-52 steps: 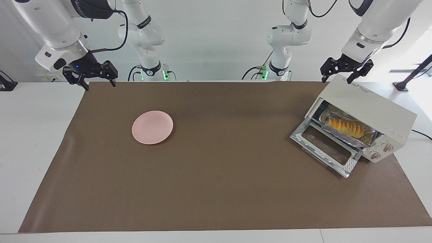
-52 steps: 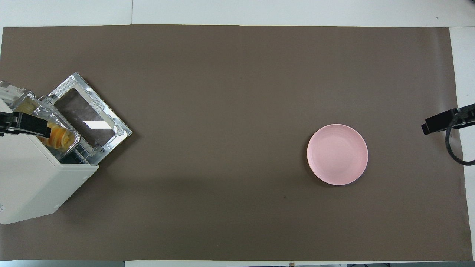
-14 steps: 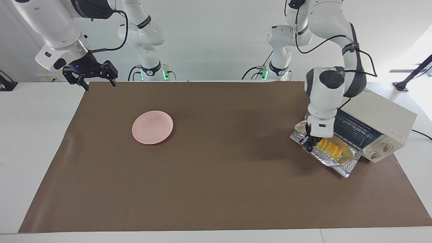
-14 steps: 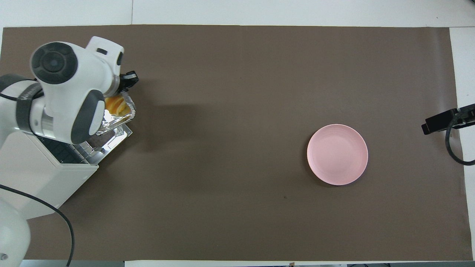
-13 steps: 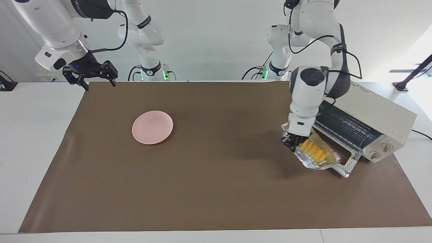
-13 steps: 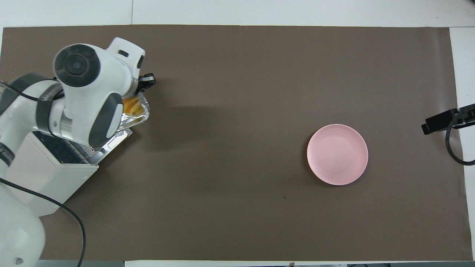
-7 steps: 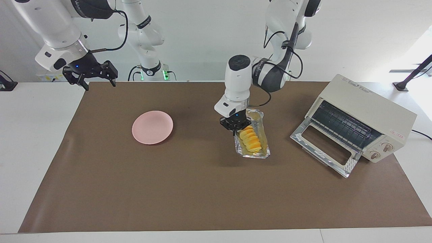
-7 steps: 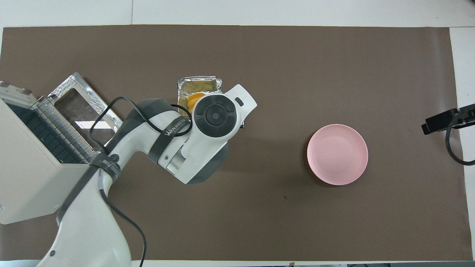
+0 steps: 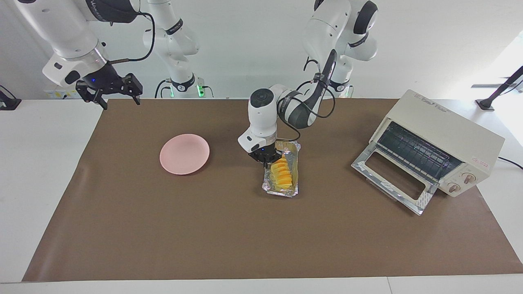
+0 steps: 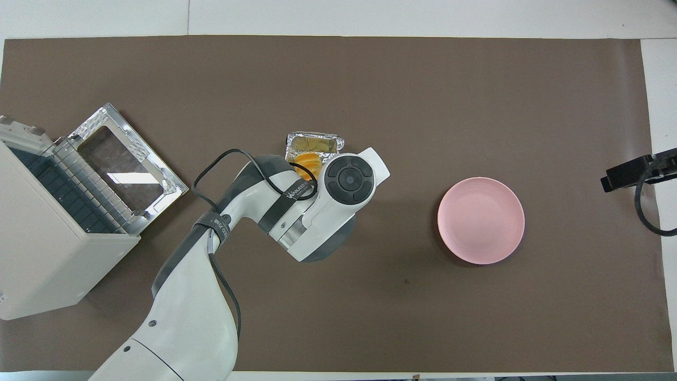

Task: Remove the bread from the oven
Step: 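Pull the foil tray out with the left gripper and set it down, then withdraw the left gripper while the right gripper reaches toward the tray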

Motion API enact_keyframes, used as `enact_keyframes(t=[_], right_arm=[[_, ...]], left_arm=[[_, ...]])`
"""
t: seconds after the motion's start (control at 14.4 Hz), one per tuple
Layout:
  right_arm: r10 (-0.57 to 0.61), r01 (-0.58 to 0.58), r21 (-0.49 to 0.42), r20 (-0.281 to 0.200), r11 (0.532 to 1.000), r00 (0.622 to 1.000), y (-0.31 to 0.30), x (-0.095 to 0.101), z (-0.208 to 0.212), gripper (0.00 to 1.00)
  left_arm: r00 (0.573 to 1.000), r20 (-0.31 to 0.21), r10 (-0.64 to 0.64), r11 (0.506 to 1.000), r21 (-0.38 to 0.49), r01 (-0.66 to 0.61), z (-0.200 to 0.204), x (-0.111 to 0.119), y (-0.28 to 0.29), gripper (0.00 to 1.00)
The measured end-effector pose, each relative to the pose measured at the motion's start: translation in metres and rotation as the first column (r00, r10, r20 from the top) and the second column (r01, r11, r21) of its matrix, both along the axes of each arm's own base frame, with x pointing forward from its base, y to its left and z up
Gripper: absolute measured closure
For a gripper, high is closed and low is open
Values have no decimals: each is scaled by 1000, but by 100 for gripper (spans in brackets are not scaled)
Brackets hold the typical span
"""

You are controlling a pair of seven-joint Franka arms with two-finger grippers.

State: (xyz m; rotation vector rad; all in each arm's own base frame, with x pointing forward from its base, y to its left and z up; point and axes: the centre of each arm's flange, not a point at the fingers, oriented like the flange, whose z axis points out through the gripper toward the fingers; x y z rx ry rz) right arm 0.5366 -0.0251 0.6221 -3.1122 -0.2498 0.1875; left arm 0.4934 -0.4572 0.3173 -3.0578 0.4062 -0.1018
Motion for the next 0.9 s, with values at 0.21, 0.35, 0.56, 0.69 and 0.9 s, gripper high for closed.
enact_keyframes(t=[0.21,0.35,0.56,0.69,0.9], right_arm=[[4,-4,0,0,1000,1000,2,0,0,0],[3,-3,0,0,1000,1000,1,0,0,0],[4,-4,0,0,1000,1000,2,0,0,0],[5,-5,1,1,1000,1000,3,0,0,0],[16,-16,6,1,1000,1000,10,0,0,0]], left_arm=[[1000,-12,29,999,-22,-29,4,3,2,83],[996,-8,84,996,-42,-85,13,10,6,60],[977,24,212,976,-63,-211,70,52,61,26],[943,30,332,942,-54,-330,134,85,146,4],[924,-20,382,923,-41,-382,222,87,273,0]])
